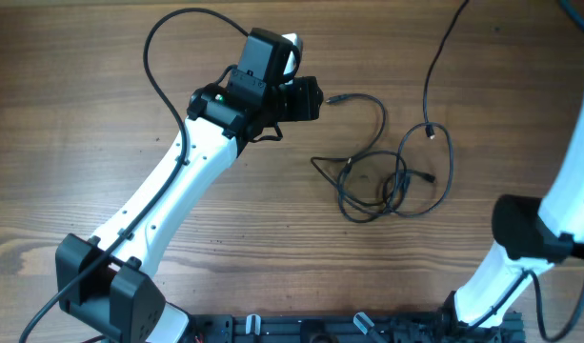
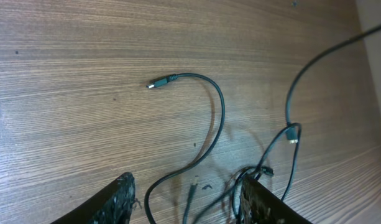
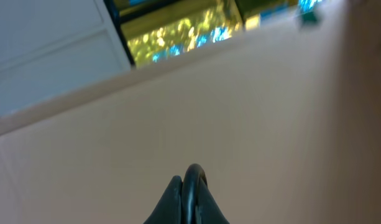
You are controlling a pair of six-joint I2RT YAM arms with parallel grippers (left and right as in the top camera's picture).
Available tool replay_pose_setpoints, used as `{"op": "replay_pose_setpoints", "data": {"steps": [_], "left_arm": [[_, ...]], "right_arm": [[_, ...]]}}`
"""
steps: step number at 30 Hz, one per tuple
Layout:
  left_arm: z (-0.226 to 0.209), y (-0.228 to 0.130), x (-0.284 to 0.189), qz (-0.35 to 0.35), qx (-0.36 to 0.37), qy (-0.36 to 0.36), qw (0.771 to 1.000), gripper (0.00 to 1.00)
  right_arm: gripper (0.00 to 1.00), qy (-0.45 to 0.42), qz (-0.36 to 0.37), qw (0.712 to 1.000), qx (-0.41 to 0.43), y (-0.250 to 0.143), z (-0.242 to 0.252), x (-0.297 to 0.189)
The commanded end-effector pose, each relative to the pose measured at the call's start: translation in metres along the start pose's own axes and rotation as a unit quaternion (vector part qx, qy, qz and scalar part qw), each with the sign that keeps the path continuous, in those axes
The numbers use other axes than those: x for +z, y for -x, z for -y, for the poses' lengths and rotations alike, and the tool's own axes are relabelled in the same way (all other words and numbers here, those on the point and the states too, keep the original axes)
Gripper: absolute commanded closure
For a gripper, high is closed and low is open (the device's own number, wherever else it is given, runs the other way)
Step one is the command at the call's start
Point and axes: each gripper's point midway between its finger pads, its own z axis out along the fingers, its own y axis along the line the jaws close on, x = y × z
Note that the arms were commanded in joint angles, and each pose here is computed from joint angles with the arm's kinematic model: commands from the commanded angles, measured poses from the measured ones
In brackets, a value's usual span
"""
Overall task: Untangle cables
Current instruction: 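Pull one cable strand rightward with the right gripper, left gripper holding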
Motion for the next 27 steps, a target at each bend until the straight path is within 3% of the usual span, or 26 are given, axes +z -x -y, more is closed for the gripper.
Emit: {"op": "replay_pose_setpoints", "data": {"steps": [1, 4, 6, 9, 11, 13, 15, 17, 18, 19, 21, 23, 25, 27], "left_arm": [[0.001, -0.002, 0.003, -0.003, -0.001, -0.002, 1.000, 0.44], [0.001, -0.002, 0.003, -0.004, -0.001, -0.002, 1.000, 0.44], [0.001, -0.002, 0.003, -0.004, -0.001, -0.002, 1.000, 0.45], [0.001, -0.002, 0.003, -0.004, -0.001, -0.002, 1.000, 0.44], [0.000, -0.002, 0.003, -0.005, -0.001, -0.001, 1.000, 0.45], [0.000, -0.002, 0.003, -0.005, -0.002, -0.001, 1.000, 0.45], [0.000, -0.002, 0.003, -0.005, -0.002, -0.001, 1.000, 0.45], [0.000, -0.003, 0.003, -0.006, -0.002, -0.001, 1.000, 0.44], [0.000, -0.003, 0.003, -0.005, -0.002, -0.001, 1.000, 0.45], [0.000, -0.002, 0.003, -0.005, -0.001, -0.002, 1.000, 0.44], [0.007, -0.004, 0.003, -0.009, 0.002, -0.015, 1.000, 0.41], [0.031, -0.014, 0.005, -0.030, 0.038, -0.071, 0.996, 0.34], [0.063, -0.030, 0.014, -0.052, 0.085, -0.129, 0.987, 0.29], [0.077, -0.043, 0.031, -0.062, 0.113, -0.142, 0.981, 0.26]], "right_arm": [[0.96, -0.074, -0.029, 0.994, -0.070, 0.004, 0.057, -0.008], [0.96, -0.147, -0.134, 0.977, -0.074, -0.066, 0.124, 0.000], [0.96, -0.107, -0.255, 0.958, -0.069, -0.146, 0.131, -0.003], [0.96, -0.051, -0.336, 0.940, -0.036, -0.218, 0.128, -0.007], [0.96, -0.132, -0.279, 0.949, -0.067, -0.213, 0.163, 0.008], [0.96, -0.248, -0.202, 0.942, -0.104, -0.179, 0.201, 0.008], [0.96, -0.410, -0.097, 0.897, -0.137, -0.123, 0.242, -0.017], [0.96, -0.473, -0.035, 0.872, -0.125, -0.094, 0.251, -0.035], [0.96, -0.453, -0.036, 0.883, -0.117, -0.090, 0.244, -0.032], [0.96, -0.330, -0.081, 0.934, -0.111, -0.093, 0.207, -0.011], [0.96, -0.095, -0.155, 0.977, -0.110, -0.105, 0.126, 0.000], [0.96, -0.019, -0.192, 0.978, -0.081, -0.110, 0.095, -0.014], [0.96, -0.005, -0.245, 0.968, -0.052, -0.128, 0.089, -0.030], [0.96, 0.002, -0.288, 0.957, -0.045, -0.146, 0.089, -0.041]]}}
